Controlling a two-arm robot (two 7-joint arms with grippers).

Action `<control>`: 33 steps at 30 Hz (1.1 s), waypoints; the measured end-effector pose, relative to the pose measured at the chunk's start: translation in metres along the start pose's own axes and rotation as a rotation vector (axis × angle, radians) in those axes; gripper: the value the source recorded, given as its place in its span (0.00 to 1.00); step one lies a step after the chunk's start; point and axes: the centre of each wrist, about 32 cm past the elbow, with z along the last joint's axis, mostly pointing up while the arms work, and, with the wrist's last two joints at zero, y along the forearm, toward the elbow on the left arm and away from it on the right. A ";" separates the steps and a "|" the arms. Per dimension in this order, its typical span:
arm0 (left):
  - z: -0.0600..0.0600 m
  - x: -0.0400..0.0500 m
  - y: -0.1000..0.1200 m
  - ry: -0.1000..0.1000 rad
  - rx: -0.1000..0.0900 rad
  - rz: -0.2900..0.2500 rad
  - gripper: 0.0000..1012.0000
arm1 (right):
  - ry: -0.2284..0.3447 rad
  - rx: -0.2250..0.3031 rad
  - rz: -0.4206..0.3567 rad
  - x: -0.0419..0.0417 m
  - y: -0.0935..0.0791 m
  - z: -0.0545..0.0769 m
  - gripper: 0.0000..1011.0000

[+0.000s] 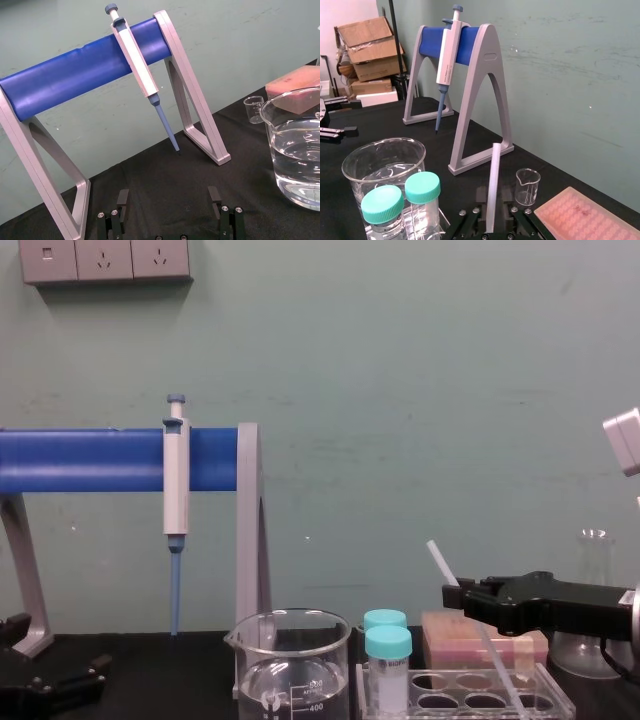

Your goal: Pick up the stirring rod with one hand, then place it down.

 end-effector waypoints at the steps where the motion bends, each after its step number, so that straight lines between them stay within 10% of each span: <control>1: 0.000 0.0000 0.000 0.000 0.000 0.000 0.99 | 0.000 0.000 0.000 0.0000 0.000 0.000 0.20; 6: 0.000 0.0000 0.000 0.000 0.000 0.000 0.99 | 0.000 0.000 0.000 0.0000 0.000 0.000 0.07; 33: 0.000 0.0000 0.000 0.000 0.000 0.000 0.99 | -0.009 0.010 -0.020 -0.0038 -0.001 0.003 0.07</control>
